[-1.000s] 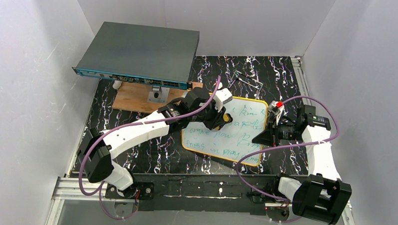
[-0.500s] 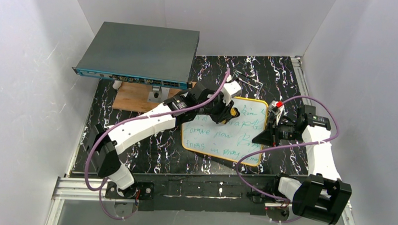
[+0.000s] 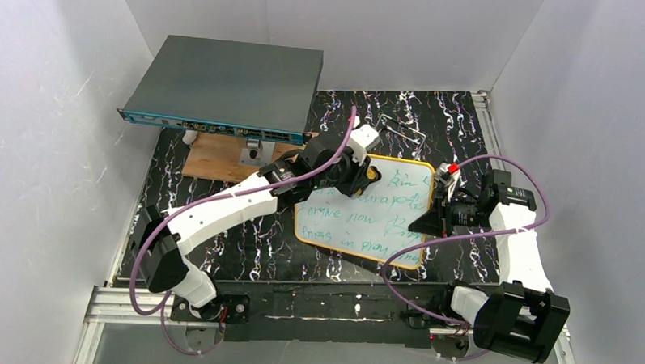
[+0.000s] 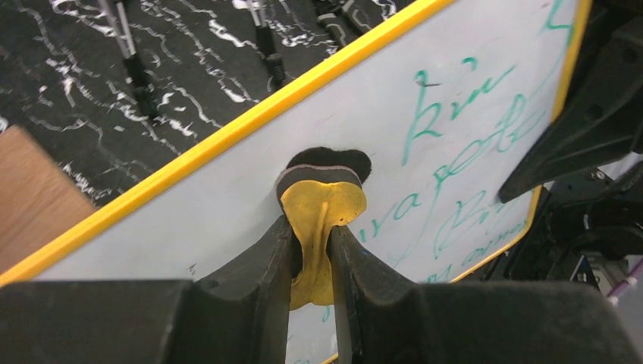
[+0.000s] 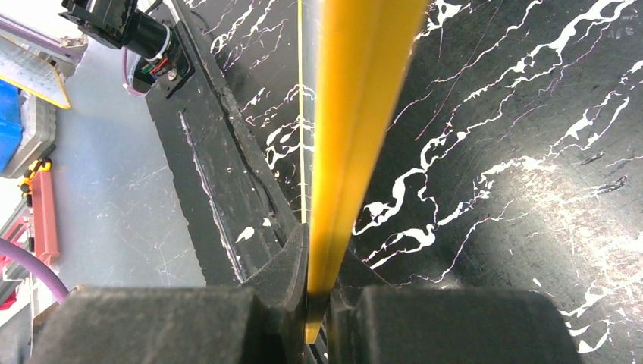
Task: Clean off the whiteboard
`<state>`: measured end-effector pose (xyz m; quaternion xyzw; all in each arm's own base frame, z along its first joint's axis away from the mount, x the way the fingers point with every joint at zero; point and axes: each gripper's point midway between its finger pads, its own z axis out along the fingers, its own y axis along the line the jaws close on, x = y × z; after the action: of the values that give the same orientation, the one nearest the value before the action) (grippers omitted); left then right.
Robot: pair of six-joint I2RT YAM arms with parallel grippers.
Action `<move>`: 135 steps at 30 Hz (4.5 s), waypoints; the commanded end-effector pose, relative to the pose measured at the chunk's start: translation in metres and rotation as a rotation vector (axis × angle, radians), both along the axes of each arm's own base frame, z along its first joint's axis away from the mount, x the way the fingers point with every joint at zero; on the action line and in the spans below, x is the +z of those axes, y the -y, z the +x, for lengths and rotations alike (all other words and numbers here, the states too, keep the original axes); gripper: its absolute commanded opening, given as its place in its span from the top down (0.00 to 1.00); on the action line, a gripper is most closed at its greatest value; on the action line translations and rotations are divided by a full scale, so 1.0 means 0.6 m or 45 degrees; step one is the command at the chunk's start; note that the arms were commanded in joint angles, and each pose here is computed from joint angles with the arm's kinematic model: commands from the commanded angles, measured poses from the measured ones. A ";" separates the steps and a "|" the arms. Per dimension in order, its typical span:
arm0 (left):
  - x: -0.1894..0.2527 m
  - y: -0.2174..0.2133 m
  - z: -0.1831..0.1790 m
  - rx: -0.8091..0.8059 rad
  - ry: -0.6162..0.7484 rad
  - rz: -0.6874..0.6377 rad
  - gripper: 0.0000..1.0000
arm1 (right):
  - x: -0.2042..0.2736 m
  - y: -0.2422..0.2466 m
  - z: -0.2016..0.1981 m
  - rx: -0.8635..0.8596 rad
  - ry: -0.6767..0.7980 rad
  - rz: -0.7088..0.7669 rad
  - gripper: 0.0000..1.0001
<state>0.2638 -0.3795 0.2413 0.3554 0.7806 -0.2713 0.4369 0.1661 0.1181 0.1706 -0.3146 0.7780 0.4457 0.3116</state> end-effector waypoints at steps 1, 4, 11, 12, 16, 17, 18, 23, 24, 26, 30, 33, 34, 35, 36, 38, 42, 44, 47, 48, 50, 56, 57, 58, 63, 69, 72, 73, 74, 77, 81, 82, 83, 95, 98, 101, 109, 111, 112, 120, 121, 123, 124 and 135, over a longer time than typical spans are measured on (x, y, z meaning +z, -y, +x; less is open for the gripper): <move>-0.030 -0.076 0.038 0.284 0.031 0.065 1.00 | -0.027 0.023 0.009 0.096 0.212 -0.207 0.99; -0.052 -0.096 0.025 0.305 0.008 0.080 1.00 | -0.027 0.022 0.007 0.097 0.211 -0.202 0.99; -0.038 -0.054 -0.034 0.021 0.025 -0.034 1.00 | -0.024 0.021 0.007 0.102 0.217 -0.192 0.99; -0.035 -0.039 -0.044 -0.035 0.029 -0.041 1.00 | -0.024 0.020 0.007 0.102 0.217 -0.192 0.99; -0.018 0.017 -0.057 -0.154 0.035 -0.066 1.00 | -0.025 0.021 0.007 0.102 0.213 -0.191 0.99; -0.015 0.030 -0.059 -0.172 0.034 -0.075 1.00 | -0.025 0.020 0.008 0.104 0.212 -0.190 0.99; -0.007 0.046 -0.058 -0.186 0.040 -0.092 1.00 | -0.025 0.020 0.008 0.103 0.212 -0.191 0.99; 0.005 0.082 -0.027 -0.103 0.062 -0.107 1.00 | -0.026 0.020 0.008 0.105 0.207 -0.193 0.99; 0.007 0.080 -0.016 -0.058 0.078 -0.100 1.00 | -0.026 0.020 0.008 0.106 0.208 -0.193 0.99; 0.008 0.066 0.007 0.046 0.116 -0.074 1.00 | -0.026 0.021 0.008 0.105 0.210 -0.194 0.99; 0.010 0.024 0.031 0.188 0.152 -0.053 1.00 | -0.026 0.020 0.009 0.107 0.215 -0.195 0.99; 0.007 -0.011 0.035 0.246 0.141 -0.056 1.00 | -0.025 0.020 0.009 0.107 0.214 -0.195 0.99; 0.002 -0.022 0.035 0.260 0.132 -0.049 1.00 | -0.025 0.020 0.009 0.109 0.215 -0.194 0.99; -0.003 -0.032 0.034 0.275 0.122 -0.044 1.00 | -0.025 0.020 0.010 0.109 0.215 -0.194 0.99; -0.013 -0.043 0.034 0.288 0.109 -0.032 1.00 | -0.025 0.020 0.009 0.109 0.213 -0.194 0.99; -0.022 -0.060 0.034 0.311 0.095 -0.022 1.00 | -0.024 0.020 0.011 0.108 0.217 -0.195 0.99; -0.022 -0.059 0.026 0.274 0.081 -0.050 1.00 | -0.026 0.020 0.010 0.109 0.212 -0.195 0.99; -0.012 -0.036 0.020 0.189 0.087 -0.099 1.00 | -0.025 0.020 0.011 0.110 0.217 -0.197 0.99; 0.008 0.008 0.005 0.059 0.091 -0.159 1.00 | -0.024 0.020 0.010 0.108 0.216 -0.196 0.99; 0.010 0.024 0.000 0.024 0.098 -0.161 1.00 | -0.025 0.020 0.010 0.108 0.216 -0.198 0.99; 0.018 0.055 -0.013 -0.046 0.118 -0.169 1.00 | -0.025 0.020 0.010 0.107 0.219 -0.199 0.99; 0.008 0.100 -0.037 -0.122 0.119 -0.149 1.00 | -0.024 0.020 0.009 0.104 0.224 -0.202 0.99; 0.003 0.097 -0.032 -0.092 0.125 -0.133 1.00 | -0.024 0.020 0.009 0.104 0.225 -0.202 0.99; 0.000 0.093 -0.028 -0.065 0.128 -0.122 1.00 | -0.024 0.020 0.009 0.104 0.225 -0.202 0.99; -0.009 0.052 -0.002 0.105 0.171 -0.042 1.00 | -0.023 0.020 0.009 0.103 0.228 -0.203 0.99; -0.019 0.009 0.006 0.184 0.171 -0.001 1.00 | -0.022 0.020 0.009 0.103 0.232 -0.205 0.99; -0.036 -0.009 0.001 0.193 0.135 0.037 1.00 | -0.022 0.021 0.008 0.103 0.232 -0.205 0.99; -0.039 -0.011 -0.001 0.190 0.125 0.042 1.00 | -0.022 0.021 0.009 0.103 0.233 -0.205 0.99; -0.041 -0.013 -0.002 0.187 0.120 0.046 1.00 | -0.022 0.020 0.009 0.103 0.234 -0.204 0.99; -0.042 -0.010 -0.007 0.150 0.116 0.047 1.00 | -0.022 0.020 0.009 0.104 0.235 -0.204 0.99; -0.019 0.026 -0.027 -0.017 0.170 -0.009 1.00 | -0.022 0.020 0.009 0.104 0.234 -0.202 0.99; -0.011 0.037 -0.029 -0.048 0.203 -0.014 1.00 | -0.022 0.020 0.009 0.103 0.234 -0.202 0.99; -0.005 0.045 -0.032 -0.069 0.223 -0.013 1.00 | -0.022 0.020 0.008 0.104 0.235 -0.203 0.99; -0.011 0.085 -0.072 -0.406 0.360 0.067 1.00 | -0.021 0.020 0.009 0.103 0.236 -0.202 0.99; -0.001 0.101 -0.072 -0.427 0.365 0.047 1.00 | -0.021 0.020 0.008 0.103 0.234 -0.202 0.99; 0.002 0.106 -0.064 -0.400 0.349 0.069 1.00 | -0.021 0.020 0.008 0.103 0.236 -0.203 0.99; 0.008 0.046 0.010 -0.030 0.342 0.223 1.00 | -0.020 0.020 0.008 0.103 0.238 -0.205 0.99; 0.002 0.028 0.017 0.016 0.320 0.233 1.00 | -0.020 0.020 0.008 0.103 0.239 -0.204 0.99; -0.002 0.013 0.023 0.051 0.311 0.242 1.00 | -0.020 0.020 0.008 0.104 0.240 -0.203 0.99; 0.026 0.011 -0.010 0.073 0.096 -0.009 1.00 | -0.019 0.020 0.008 0.103 0.244 -0.204 0.99; 0.024 0.024 -0.022 0.028 0.100 -0.016 1.00 | -0.020 0.020 0.007 0.103 0.241 -0.203 0.99; 0.014 0.041 -0.036 -0.034 0.144 0.021 1.00 | -0.020 0.020 0.007 0.103 0.245 -0.204 0.99; 0.011 0.045 -0.038 -0.045 0.143 0.025 1.00 | -0.020 0.020 0.007 0.103 0.245 -0.205 0.99; 0.024 0.073 -0.027 -0.078 0.192 0.034 1.00 | -0.020 0.020 0.007 0.102 0.243 -0.206 0.99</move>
<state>0.2402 -0.4113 0.2473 0.4011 0.7482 -0.2451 0.4683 0.1692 0.1184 0.1739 -0.3429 0.7633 0.4312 0.3374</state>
